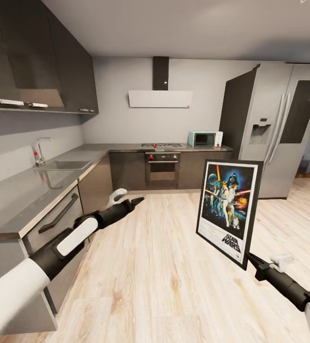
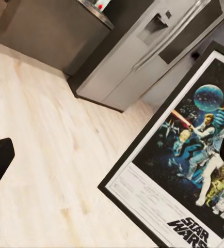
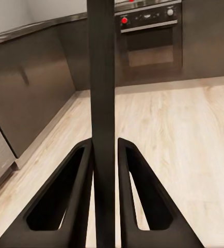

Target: Pick up the poster from the kitchen countertop and hang it on one of the wall nails in the kitchen.

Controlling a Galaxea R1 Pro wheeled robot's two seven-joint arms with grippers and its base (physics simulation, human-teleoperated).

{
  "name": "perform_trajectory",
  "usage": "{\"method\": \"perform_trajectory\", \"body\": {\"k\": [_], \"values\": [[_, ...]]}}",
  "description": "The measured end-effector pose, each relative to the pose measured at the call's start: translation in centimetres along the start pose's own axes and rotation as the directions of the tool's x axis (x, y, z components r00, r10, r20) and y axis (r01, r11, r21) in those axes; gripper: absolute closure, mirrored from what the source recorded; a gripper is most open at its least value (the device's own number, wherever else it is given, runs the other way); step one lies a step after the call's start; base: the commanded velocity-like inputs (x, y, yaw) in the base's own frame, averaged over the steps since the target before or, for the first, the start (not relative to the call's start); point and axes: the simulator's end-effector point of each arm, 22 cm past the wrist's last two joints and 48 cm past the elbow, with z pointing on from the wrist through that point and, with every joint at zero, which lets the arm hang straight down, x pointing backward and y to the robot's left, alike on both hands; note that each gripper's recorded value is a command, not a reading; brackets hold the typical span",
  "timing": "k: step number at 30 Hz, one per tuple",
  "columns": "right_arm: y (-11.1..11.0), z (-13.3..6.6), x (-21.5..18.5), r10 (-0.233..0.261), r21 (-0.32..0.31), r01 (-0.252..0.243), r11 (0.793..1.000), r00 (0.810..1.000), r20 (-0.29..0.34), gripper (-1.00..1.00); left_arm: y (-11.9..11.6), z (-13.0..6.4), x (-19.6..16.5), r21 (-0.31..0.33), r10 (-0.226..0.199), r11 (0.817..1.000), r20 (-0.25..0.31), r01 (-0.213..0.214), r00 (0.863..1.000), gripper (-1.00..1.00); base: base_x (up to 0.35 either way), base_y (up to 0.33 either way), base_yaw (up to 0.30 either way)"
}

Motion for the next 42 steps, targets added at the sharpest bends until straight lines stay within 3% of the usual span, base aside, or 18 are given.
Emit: {"method": "perform_trajectory", "body": {"k": [5,7,10,12,13,14,15,16,17,18,19,27,30,42], "values": [[-0.1,-0.1,0.0,-0.001,-0.004,0.001,1.000,1.000,-0.002,1.00,3.8,-1.1,2.3,0.025,-0.051,0.998,0.026,0.050,0.998,-1.00,0.000,0.000,0.000],[0.0,-0.2,-0.1,-0.004,-0.008,0.004,1.000,1.000,0.000,1.00,5.9,-2.7,5.3,0.063,-0.084,0.995,0.037,0.081,0.996,-1.00,0.000,0.000,0.000],[0.0,-0.3,-0.3,-0.010,-0.013,0.010,1.000,1.000,0.000,1.00,6.8,-3.5,6.4,0.082,-0.095,0.993,0.053,0.090,0.994,-1.00,0.000,0.000,0.000],[-0.2,-0.4,-0.4,-0.012,-0.013,0.012,1.000,1.000,0.000,1.00,8.8,-4.3,7.1,0.070,-0.099,0.993,0.069,0.094,0.993,-1.00,0.000,0.000,0.000],[-1.0,-0.8,-0.6,-0.006,0.007,0.006,1.000,1.000,0.009,1.00,10.3,-6.4,9.7,0.155,-0.122,0.982,0.054,0.112,0.991,-1.00,0.000,0.000,0.000],[-1.0,-0.8,-0.6,-0.006,0.007,0.006,1.000,1.000,0.009,1.00,14.9,-7.9,11.4,0.064,-0.138,0.989,0.042,0.135,0.990,-1.00,0.000,0.000,0.000],[-1.0,-0.9,-0.6,-0.005,0.008,0.005,1.000,1.000,0.010,1.00,14.5,-7.9,11.3,0.085,-0.134,0.988,0.049,0.130,0.990,-1.00,0.000,0.000,0.000],[-1.1,-0.9,-0.7,-0.005,0.010,0.005,1.000,1.000,0.011,1.00,17.0,-10.1,12.3,0.077,-0.112,0.991,0.083,0.106,0.990,-1.00,0.000,0.000,0.000],[-1.1,-0.9,-0.7,-0.006,0.009,0.006,1.000,1.000,0.010,1.00,20.5,-12.3,13.8,0.014,-0.117,0.993,0.075,0.116,0.990,-1.00,0.000,0.000,0.000],[-1.1,-0.9,-0.7,-0.006,0.010,0.006,1.000,1.000,0.011,1.00,20.4,-12.5,14.1,0.025,-0.118,0.993,0.073,0.116,0.990,-1.00,0.000,0.000,0.000],[-1.1,-0.9,-0.7,-0.005,0.010,0.005,1.000,1.000,0.010,1.00,21.8,-14.1,15.5,0.008,-0.127,0.992,0.060,0.127,0.990,-1.00,0.000,0.000,0.000],[-2.8,-2.0,-1.1,0.009,0.055,-0.011,0.998,0.999,0.032,1.00,24.8,-18.7,19.3,-0.035,-0.159,0.986,0.021,0.160,0.987,-1.00,0.000,0.000,0.000],[-3.2,-2.2,-1.2,0.013,0.064,-0.015,0.998,0.999,0.037,1.00,25.9,-21.3,22.5,-0.066,-0.185,0.981,-0.010,0.184,0.983,-1.00,0.000,0.000,0.000],[-3.1,-2.2,-1.3,0.013,0.065,-0.016,0.998,0.999,0.041,1.00,25.8,-26.8,29.2,-0.085,-0.225,0.972,-0.056,0.220,0.973,-1.00,0.000,0.000,0.000]]}}
